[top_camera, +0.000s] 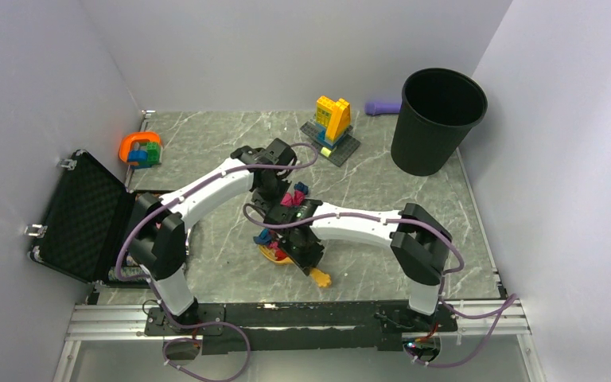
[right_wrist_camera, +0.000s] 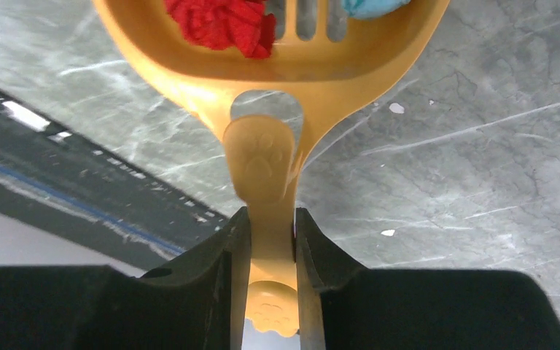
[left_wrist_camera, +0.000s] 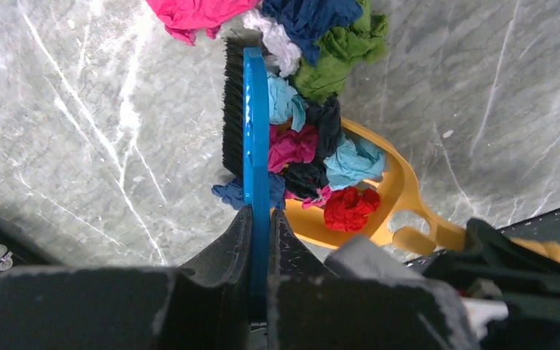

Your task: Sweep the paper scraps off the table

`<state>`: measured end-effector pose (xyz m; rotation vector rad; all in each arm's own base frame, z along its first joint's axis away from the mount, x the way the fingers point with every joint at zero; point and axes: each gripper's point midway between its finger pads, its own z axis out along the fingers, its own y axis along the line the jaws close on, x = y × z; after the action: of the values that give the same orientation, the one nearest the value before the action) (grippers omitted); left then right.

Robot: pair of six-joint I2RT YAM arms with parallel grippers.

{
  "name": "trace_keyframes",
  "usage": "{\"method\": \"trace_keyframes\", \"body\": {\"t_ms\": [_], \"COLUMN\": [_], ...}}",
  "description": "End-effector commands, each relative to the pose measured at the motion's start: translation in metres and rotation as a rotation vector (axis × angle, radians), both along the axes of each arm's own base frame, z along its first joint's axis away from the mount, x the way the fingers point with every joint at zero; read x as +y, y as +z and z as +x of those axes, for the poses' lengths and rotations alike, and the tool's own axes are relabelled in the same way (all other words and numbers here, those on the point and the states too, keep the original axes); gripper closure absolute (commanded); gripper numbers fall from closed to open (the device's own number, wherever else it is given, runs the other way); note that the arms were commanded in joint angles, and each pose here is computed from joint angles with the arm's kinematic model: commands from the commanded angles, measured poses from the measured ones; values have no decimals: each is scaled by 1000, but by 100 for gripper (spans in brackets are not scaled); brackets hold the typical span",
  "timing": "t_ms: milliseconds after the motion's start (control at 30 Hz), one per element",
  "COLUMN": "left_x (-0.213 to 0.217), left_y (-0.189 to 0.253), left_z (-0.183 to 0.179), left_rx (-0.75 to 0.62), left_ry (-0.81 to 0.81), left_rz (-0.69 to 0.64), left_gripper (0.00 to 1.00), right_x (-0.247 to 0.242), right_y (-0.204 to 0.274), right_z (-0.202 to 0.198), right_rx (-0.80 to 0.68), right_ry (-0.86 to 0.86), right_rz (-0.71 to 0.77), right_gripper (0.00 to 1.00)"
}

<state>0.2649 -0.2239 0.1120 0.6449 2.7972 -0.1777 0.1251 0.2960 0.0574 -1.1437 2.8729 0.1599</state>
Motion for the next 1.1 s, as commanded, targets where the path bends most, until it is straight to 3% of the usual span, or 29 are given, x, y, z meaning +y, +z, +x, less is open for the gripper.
{"method": "trace_keyframes", "body": {"t_ms": [0, 333, 567, 733, 1067], "left_x": [-25, -22, -21, 6, 35], "left_y": [18, 41, 57, 70, 106], "left_z": [-18, -14, -10, 9, 22], "left_rx": [51, 9, -27, -84, -217], "left_ry": [-67, -67, -52, 49, 155], "left_rz": [-142, -144, -161, -138, -248], "left_gripper": [100, 100, 100, 100, 100], "right_x": [0, -8, -9, -12, -20], "right_y": [-15, -42, -45, -37, -25], "right_z": [28, 42, 39, 37, 31], "right_rx": [-168, -379, -407, -434, -449], "right_ry": [-33, -44, -74, -79, -101], "right_rz": [25, 88, 152, 168, 223], "right_gripper": [100, 100, 100, 100, 100]}}
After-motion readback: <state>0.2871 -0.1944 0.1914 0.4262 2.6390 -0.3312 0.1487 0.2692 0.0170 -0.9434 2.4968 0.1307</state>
